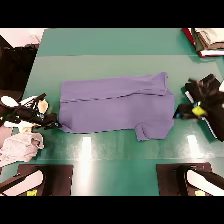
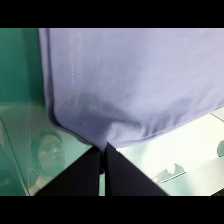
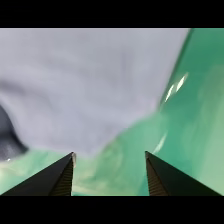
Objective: Fold the shirts.
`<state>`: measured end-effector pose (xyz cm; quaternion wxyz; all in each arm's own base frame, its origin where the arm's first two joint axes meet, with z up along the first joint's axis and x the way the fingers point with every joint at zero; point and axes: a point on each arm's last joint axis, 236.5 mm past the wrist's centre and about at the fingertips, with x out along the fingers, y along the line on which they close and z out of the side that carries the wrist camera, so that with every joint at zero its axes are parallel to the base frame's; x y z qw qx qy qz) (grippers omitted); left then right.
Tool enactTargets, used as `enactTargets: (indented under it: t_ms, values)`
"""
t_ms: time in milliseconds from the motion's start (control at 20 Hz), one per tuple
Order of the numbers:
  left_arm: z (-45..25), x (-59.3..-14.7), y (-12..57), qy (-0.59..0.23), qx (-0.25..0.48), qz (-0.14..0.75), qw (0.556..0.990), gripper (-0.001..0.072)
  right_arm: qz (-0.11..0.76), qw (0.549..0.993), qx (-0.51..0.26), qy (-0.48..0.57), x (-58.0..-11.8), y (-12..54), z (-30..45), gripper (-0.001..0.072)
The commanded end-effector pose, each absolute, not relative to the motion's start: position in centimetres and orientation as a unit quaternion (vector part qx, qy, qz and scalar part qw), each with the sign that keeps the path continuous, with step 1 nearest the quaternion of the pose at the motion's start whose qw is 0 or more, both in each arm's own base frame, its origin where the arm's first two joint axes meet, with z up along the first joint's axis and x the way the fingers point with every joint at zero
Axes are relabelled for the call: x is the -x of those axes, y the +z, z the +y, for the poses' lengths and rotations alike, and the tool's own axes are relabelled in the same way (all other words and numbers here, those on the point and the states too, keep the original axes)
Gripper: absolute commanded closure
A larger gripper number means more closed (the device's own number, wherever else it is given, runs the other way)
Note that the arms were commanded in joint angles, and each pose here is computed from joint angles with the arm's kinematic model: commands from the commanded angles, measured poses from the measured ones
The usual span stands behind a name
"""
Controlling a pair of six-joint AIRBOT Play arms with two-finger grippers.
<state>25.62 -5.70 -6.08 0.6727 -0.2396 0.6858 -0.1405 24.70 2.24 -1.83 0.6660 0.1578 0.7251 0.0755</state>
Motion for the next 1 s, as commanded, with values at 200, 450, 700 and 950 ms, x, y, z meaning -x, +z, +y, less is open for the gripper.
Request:
enactTargets:
  t_ms: [200,450,700,950]
  values:
    - [-5.7,-25.9,-5.7,-0.145,0.237,0.682,0.677,0.0684,0.720,0.627,-0.288,0.077,-19.7,-7.5,6.8,0.0265]
    - [-5.7,-25.9,-5.7,-0.149,0.232,0.681,0.678,0.0684,0.707,0.645,-0.284,0.063,-21.3,-9.2,6.7,0.0478]
    - [-5.7,-25.7,-5.5,-0.154,0.228,0.682,0.677,0.0685,0.649,0.706,-0.279,0.051,-23.0,-6.4,5.0,0.0692]
    - [-5.1,-24.4,-1.1,-0.143,0.191,0.649,0.722,0.0686,0.659,0.696,-0.275,0.072,-18.4,-2.3,5.2,0.0693]
